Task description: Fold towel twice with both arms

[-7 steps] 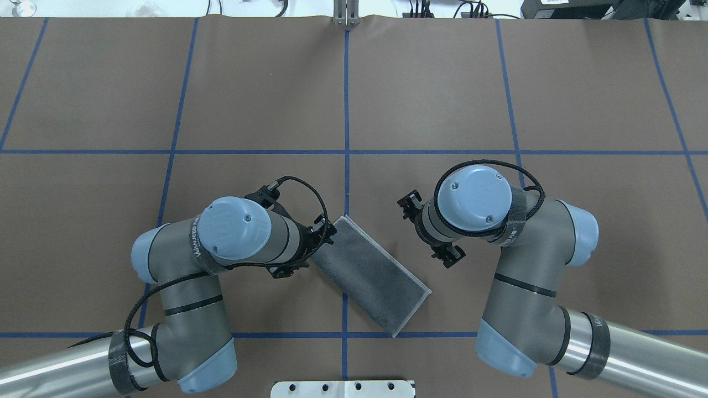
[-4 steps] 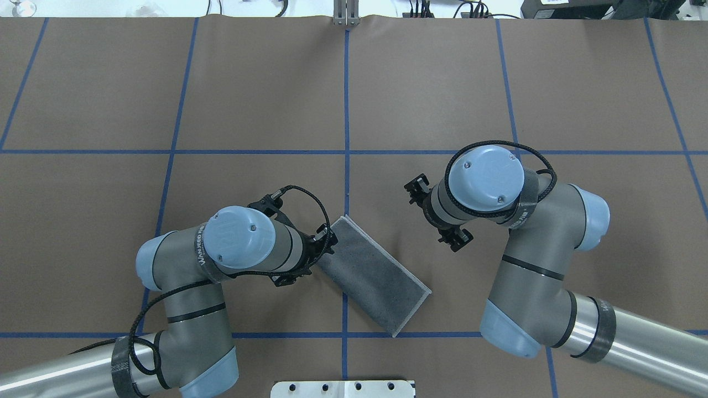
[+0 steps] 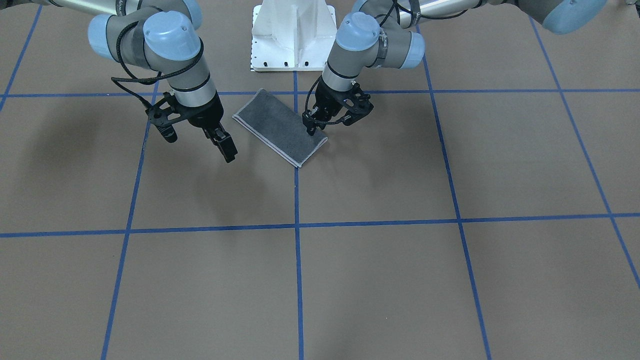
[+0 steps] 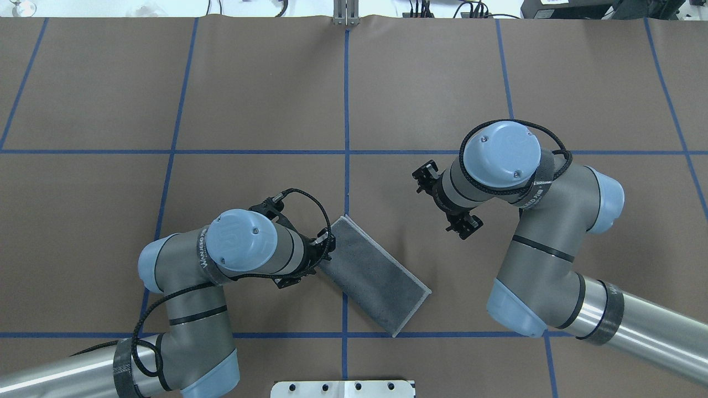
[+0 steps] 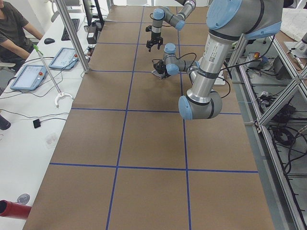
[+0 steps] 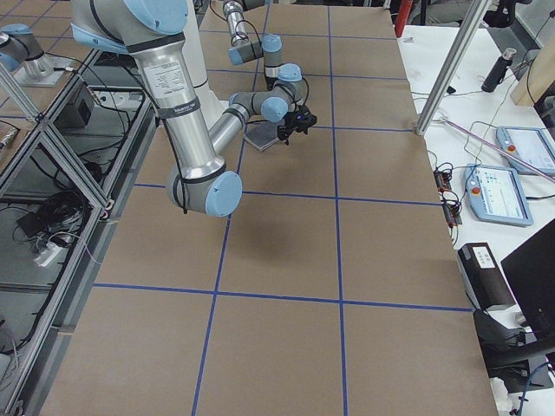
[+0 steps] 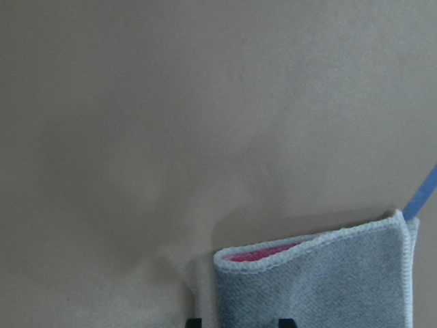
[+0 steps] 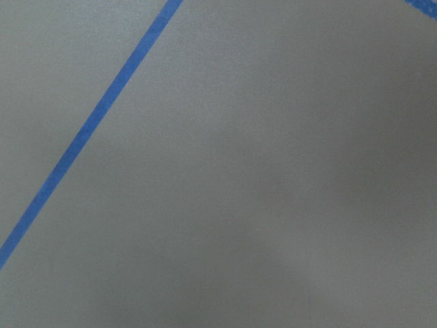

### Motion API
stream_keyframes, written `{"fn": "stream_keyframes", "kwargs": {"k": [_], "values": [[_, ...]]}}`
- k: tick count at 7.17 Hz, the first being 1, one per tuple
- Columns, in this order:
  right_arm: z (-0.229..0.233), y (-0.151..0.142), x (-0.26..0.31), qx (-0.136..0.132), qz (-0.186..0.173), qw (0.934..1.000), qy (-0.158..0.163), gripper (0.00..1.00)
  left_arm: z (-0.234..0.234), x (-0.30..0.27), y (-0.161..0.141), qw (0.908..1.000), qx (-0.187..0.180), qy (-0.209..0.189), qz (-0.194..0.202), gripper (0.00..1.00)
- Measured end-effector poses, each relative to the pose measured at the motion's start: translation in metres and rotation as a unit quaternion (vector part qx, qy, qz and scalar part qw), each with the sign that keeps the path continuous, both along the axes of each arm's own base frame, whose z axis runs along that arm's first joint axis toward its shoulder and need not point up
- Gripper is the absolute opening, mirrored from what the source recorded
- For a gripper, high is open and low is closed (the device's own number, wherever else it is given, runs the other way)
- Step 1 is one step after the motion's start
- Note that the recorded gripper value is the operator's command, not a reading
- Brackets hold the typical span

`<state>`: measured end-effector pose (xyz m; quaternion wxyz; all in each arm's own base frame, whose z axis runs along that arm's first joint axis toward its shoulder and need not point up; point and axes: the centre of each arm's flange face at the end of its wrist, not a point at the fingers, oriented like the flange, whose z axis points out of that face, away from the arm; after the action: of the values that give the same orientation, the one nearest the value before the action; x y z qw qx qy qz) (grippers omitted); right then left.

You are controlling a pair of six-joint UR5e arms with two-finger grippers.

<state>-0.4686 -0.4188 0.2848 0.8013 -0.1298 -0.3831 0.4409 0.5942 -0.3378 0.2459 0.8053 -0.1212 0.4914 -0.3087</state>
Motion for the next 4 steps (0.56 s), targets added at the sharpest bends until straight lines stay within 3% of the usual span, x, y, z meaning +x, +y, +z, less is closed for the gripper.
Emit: {"fn": "stream_keyframes", "kwargs": {"k": [1,2,3,4], "values": [[0.0007,-0.0001,0.0001,0.0,0.0,1.0,0.0,1.0,0.0001,0.0004,0.0003,1.0,0.0,0.0,0.0,0.31],[0.0011,-0.0004,0.0005,0.0,0.0,1.0,0.001,1.0,0.0004,0.0006,0.0006,1.0,0.0,-0.001,0.001,0.06],[0.0023,-0.0005,0.001,-0.001,0.0,1.0,0.001,1.0,0.0009,0.0007,0.0007,1.0,0.0,-0.001,0.001,0.0],[0.0035,-0.0002,0.0017,-0.001,0.0,1.0,0.002,1.0,0.0015,0.0006,0.0007,1.0,0.0,-0.001,0.001,0.0]]}}
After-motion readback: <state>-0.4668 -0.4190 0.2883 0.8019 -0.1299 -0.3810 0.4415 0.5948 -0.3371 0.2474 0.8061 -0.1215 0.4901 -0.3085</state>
